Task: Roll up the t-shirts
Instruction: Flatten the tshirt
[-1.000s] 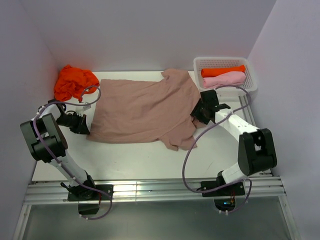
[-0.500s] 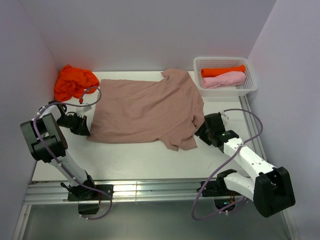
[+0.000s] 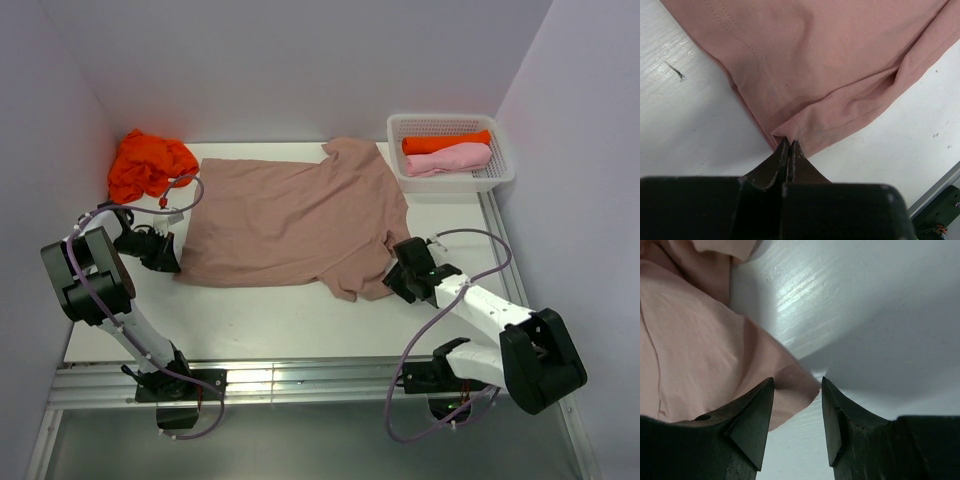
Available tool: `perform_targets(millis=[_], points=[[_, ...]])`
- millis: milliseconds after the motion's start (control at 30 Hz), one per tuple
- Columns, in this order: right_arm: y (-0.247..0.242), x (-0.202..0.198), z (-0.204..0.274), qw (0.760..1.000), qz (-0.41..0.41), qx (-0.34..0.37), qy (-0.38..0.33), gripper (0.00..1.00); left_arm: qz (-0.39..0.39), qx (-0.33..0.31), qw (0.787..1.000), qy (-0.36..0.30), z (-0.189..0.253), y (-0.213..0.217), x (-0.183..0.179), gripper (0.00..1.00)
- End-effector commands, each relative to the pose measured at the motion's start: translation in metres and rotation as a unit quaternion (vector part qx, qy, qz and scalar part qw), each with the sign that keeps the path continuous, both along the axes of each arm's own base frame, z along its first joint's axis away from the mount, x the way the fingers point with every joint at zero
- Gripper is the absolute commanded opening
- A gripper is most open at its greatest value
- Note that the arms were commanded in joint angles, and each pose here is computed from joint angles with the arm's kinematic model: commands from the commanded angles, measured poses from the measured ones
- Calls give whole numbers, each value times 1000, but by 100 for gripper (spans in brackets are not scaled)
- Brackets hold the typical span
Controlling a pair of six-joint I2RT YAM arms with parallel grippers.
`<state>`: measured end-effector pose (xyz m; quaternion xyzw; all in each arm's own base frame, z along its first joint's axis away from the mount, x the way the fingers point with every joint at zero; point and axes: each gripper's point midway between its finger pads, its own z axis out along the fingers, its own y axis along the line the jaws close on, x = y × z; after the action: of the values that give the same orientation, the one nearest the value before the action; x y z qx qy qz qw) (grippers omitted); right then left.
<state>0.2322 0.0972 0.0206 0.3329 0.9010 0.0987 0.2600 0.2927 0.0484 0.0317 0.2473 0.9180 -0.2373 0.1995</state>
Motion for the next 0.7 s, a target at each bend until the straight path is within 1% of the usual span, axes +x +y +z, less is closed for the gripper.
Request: perform_targets(millis=[0,67,133,233,300,333,400,433,467,567,633,667], points=[[4,7,2,1000,-12,-7,-16,50,-14,-2,1000,-26,14,-5,1,0],[6,6,-1,1000,-10,-10,-13,48,-14,-2,1000,-26,15,-5,1,0],[7,5,-2,1000,-13,-9,-13,44,-14,-1,1000,-27,15,-5,0,0],[10,2,-2,1000,-14,-3,-17,22,-16,3,999,-29,15,-4,-1,0],[10,1,6,999,-14,-3,-29,9,-16,6,999,-31,16,-4,-1,0],[9,-3,8,999,-19,-5,-27,8,-16,9,999,-32,16,-3,-2,0],[11,-2,27,998,-20,1,-57,5,-16,13,999,-35,17,-3,-2,0],[10,-7,32,998,-23,2,-57,4,-15,17,999,-38,19,-2,-3,0],[10,-5,50,996,-28,12,-87,3,-15,20,999,-39,20,-1,-4,0],[13,-14,80,990,-30,39,-131,1,-15,31,998,-49,24,0,-5,0],[15,-24,90,988,-27,54,-143,1,-16,36,998,-55,27,0,-6,0],[15,-26,104,983,-28,74,-165,0,-17,38,998,-56,28,0,-7,0]])
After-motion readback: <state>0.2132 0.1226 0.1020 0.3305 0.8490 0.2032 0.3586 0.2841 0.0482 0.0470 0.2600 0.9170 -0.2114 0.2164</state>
